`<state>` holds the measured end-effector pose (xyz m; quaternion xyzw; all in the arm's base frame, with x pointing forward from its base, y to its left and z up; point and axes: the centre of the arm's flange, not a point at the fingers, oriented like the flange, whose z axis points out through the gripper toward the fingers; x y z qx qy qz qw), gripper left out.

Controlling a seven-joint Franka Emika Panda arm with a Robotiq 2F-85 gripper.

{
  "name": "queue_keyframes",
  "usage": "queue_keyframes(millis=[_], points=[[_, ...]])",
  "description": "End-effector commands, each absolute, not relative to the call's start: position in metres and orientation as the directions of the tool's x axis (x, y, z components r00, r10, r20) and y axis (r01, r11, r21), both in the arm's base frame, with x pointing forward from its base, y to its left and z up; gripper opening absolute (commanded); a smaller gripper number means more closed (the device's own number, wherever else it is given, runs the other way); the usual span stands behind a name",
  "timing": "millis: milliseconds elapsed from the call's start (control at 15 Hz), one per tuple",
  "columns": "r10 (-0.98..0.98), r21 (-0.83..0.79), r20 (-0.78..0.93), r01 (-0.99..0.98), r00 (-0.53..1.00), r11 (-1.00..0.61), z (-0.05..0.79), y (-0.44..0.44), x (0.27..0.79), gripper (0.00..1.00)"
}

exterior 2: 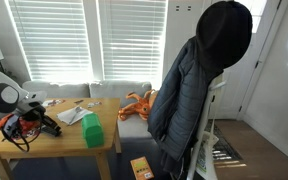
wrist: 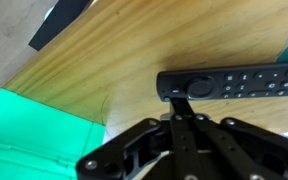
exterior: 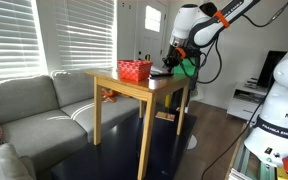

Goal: Press a button on the remote

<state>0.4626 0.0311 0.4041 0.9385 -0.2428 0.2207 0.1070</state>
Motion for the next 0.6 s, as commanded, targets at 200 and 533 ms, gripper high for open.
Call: queue_keyframes(millis=[200, 533], points=[[-0.42, 0.117, 0.448, -0.517, 0.789, -0.848, 0.4089, 0.0316, 0.4623, 0.0], [-0.421, 0.123, 0.438, -0.517, 0.794, -0.847, 0.4063, 0.0321, 0.4626, 0.0]])
